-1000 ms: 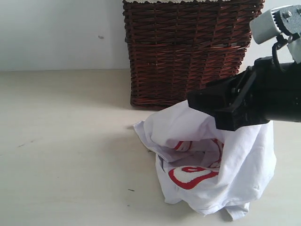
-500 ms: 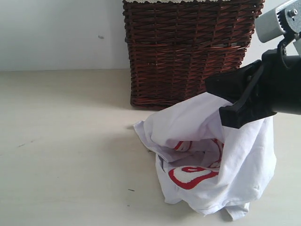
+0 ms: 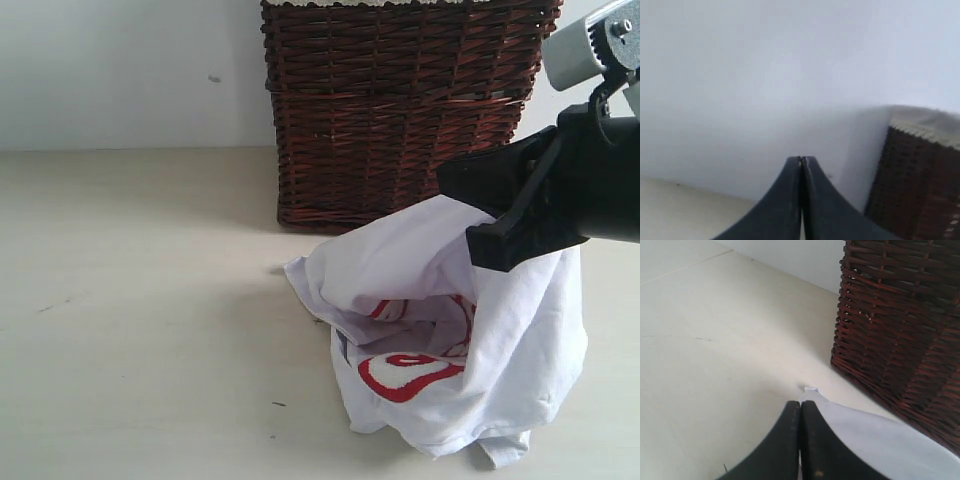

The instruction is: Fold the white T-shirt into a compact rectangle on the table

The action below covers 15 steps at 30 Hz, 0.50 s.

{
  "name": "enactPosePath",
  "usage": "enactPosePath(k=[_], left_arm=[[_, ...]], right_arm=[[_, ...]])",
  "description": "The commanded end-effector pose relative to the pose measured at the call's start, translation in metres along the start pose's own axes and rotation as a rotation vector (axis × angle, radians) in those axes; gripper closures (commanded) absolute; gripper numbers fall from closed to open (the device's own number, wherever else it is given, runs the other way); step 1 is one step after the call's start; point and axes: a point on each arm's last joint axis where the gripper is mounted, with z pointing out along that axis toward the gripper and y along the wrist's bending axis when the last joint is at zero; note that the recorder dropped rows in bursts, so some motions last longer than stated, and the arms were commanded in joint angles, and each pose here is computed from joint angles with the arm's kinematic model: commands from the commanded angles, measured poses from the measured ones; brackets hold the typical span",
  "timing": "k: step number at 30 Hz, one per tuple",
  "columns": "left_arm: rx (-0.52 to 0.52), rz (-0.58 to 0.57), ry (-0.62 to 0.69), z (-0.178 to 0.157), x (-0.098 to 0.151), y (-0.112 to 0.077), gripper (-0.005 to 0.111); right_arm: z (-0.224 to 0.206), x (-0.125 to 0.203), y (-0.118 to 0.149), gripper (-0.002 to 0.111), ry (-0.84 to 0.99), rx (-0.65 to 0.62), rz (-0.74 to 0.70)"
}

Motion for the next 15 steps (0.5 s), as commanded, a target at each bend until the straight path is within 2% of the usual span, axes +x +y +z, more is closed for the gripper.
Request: enactPosePath(k=[1,7,11,14,15], left_arm=[[0.035,-0.113,-0.015,0.0,-0.002,-0.003,0.107],[0.175,-0.176,0.089,0.013,-0.023,-0.024,0.107],[0.284,-0.1,0.268,0.042,-0.03,-0.044,0.107],[0.451,-0.038,0.391,0.069,-0.023,-0.067,0.107],[0.55,-0.038,0.45,0.078,-0.013,-0.076,0.107]], right_arm=[[-0.001,0.001,0.0,0.108,-0.003,0.002,-0.004],[-0.001,0.001,0.001,0.108,-0.003,0.0,-0.004],[-0.001,0.001,0.001,0.108,-0.003,0.0,-0.004],[-0.001,0.001,0.001,0.108,-0.002,-0.006,-0.004],[-0.001,0.001,0.001,0.108,-0.002,-0.008,-0.004]])
